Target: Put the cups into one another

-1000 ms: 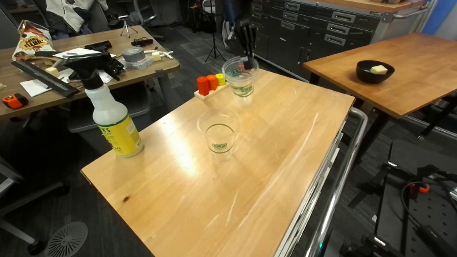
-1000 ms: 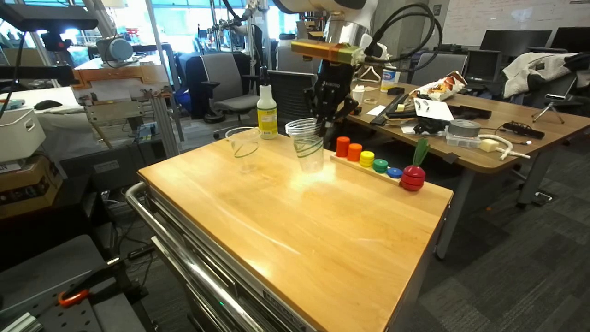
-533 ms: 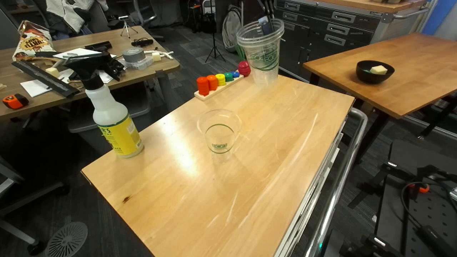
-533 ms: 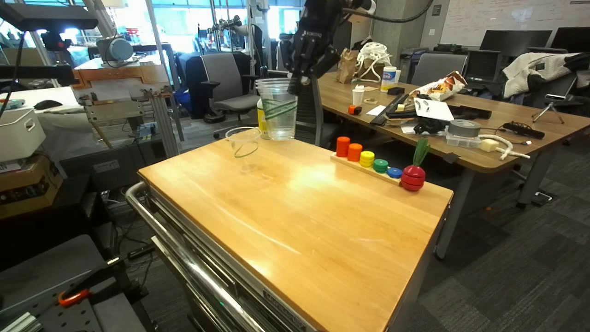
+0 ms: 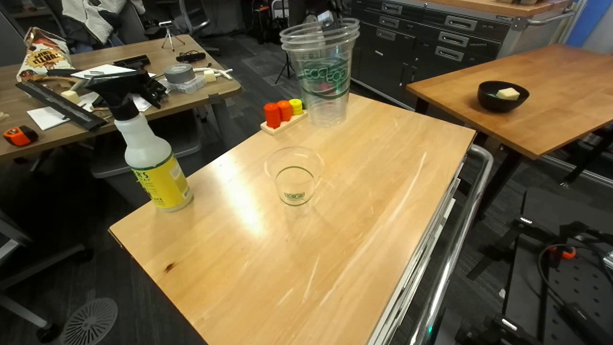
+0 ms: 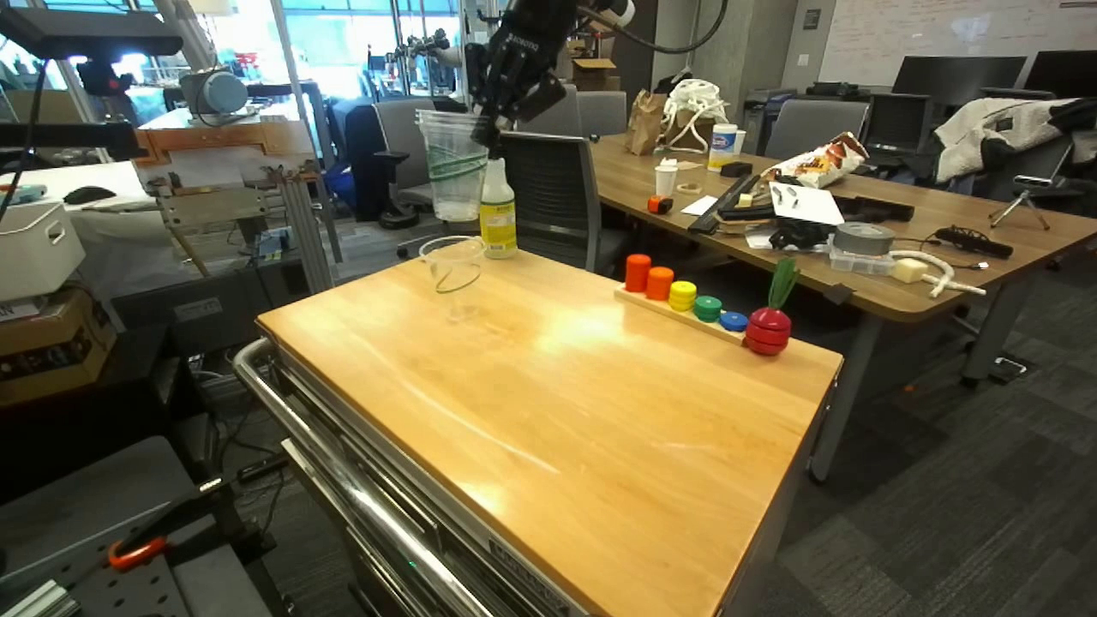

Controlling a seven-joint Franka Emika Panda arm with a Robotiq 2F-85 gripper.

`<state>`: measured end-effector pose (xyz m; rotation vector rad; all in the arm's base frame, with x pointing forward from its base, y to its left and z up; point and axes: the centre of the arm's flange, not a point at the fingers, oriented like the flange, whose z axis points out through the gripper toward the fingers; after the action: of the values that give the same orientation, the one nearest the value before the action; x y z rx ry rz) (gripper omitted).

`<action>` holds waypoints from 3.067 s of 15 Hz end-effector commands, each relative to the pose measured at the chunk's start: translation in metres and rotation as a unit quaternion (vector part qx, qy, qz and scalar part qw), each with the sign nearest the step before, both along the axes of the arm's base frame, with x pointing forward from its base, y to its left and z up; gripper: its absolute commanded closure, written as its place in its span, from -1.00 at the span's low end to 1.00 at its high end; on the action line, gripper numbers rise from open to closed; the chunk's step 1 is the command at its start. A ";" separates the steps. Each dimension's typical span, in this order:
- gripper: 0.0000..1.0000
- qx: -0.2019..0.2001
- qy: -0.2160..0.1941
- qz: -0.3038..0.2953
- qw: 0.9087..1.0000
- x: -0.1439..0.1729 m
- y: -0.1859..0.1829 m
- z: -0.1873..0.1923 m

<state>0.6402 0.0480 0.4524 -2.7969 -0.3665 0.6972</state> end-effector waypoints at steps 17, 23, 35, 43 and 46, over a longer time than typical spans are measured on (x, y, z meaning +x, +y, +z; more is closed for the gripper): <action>0.95 0.030 -0.089 0.065 0.993 -0.006 0.038 -0.051; 0.95 0.033 -0.058 0.083 0.994 -0.019 0.040 -0.074; 0.30 0.030 -0.106 0.087 0.990 -0.016 0.055 -0.107; -0.64 0.007 -0.161 0.099 0.982 -0.010 0.042 -0.075; -1.00 -0.054 -0.165 0.083 0.981 -0.005 0.032 -0.051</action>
<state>0.6417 0.0889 0.3739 -2.9001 -0.6913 0.3128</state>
